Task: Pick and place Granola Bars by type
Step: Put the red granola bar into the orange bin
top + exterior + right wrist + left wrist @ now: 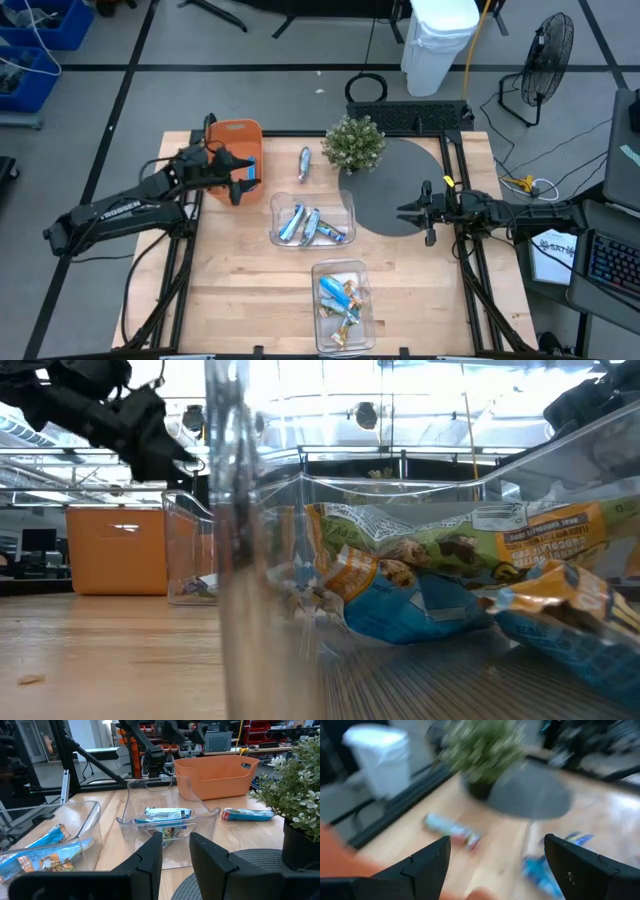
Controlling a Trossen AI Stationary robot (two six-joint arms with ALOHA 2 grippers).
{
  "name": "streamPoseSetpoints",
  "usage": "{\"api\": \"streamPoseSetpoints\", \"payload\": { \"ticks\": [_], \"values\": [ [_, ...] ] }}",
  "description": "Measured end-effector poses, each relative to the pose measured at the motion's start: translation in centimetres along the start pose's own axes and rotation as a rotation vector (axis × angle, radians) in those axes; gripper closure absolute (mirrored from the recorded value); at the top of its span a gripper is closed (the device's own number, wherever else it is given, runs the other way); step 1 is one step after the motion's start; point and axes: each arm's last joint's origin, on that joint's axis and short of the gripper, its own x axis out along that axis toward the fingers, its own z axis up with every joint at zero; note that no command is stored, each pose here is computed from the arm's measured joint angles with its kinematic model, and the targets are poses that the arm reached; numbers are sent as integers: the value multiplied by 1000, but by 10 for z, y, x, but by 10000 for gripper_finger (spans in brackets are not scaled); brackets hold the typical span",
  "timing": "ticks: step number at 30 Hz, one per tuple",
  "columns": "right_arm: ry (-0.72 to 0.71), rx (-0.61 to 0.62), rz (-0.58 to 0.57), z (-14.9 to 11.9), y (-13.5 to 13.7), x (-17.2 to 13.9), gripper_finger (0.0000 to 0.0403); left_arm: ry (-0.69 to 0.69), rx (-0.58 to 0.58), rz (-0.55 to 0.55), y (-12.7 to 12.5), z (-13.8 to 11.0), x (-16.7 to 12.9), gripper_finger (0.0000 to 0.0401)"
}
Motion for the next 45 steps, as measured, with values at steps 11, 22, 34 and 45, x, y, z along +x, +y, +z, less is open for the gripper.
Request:
{"api": "streamPoseSetpoints", "payload": {
  "ticks": [11, 22, 34, 45],
  "values": [
    [0, 0, 0, 0, 0, 0, 314, -262, -148, -209, -12, 30, 14, 77],
    [0, 0, 0, 0, 0, 0, 314, 222, -217, -3, -7, 76, 93, 77],
    [0, 0, 0, 0, 0, 0, 314, 581, -170, 124, -9, 72, 188, 77],
    [0, 0, 0, 0, 0, 0, 314, 710, -178, 286, -10, 23, 230, 78]
  ]
}}
